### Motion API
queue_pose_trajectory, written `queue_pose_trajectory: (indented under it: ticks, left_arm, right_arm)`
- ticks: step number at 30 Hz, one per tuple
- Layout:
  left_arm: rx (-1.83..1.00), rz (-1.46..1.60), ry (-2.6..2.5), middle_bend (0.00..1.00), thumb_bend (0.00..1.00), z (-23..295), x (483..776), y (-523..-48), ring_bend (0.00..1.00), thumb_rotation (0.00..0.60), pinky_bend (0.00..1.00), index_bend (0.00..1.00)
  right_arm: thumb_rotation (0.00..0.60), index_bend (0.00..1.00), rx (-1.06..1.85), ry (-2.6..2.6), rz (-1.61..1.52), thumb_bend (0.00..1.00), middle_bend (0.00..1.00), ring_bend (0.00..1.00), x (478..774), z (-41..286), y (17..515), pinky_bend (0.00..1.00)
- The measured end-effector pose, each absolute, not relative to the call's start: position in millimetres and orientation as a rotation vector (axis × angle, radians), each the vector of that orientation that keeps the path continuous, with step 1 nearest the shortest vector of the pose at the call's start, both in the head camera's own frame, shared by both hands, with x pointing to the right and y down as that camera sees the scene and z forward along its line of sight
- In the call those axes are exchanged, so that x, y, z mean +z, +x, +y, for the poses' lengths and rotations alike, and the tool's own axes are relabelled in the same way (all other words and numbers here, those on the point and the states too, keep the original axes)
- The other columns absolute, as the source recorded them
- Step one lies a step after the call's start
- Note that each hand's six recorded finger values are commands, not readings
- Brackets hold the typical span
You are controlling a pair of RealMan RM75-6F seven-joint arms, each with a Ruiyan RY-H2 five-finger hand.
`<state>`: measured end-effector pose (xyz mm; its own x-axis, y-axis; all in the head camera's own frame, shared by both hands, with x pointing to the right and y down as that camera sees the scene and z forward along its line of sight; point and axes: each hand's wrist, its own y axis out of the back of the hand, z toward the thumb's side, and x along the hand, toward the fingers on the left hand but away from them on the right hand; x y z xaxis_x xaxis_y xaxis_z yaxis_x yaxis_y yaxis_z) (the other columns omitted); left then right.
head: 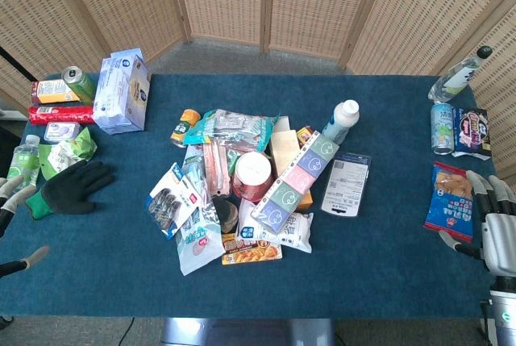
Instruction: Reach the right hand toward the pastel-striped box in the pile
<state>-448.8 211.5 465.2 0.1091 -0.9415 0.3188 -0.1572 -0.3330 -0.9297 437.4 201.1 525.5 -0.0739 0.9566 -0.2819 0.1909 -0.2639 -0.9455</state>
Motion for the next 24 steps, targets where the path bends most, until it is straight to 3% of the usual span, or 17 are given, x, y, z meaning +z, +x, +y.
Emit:
queue_pose_trajectory:
  ticks: [10, 24]
  left_arm:
    - [-1.304, 1.107, -1.606, 0.00, 0.00, 210.9, 462.7, -450.7, 0.00, 0.600, 0.00, 0.16]
    - [-1.344, 1.102, -1.594, 0.00, 0.00, 209.3, 469.3, -456.8, 0.00, 0.600, 0.00, 0.16]
  right_arm:
    - [0.600, 0.00, 1.403, -1.553, -1.154, 0.00, 0.00, 0.00, 546.6, 186.2, 427.0, 0.00]
    - [0.600, 0.00, 1.178, -1.656, -0.716, 0.00, 0.00, 0.00, 588.1, 87.1, 338.5, 0.00]
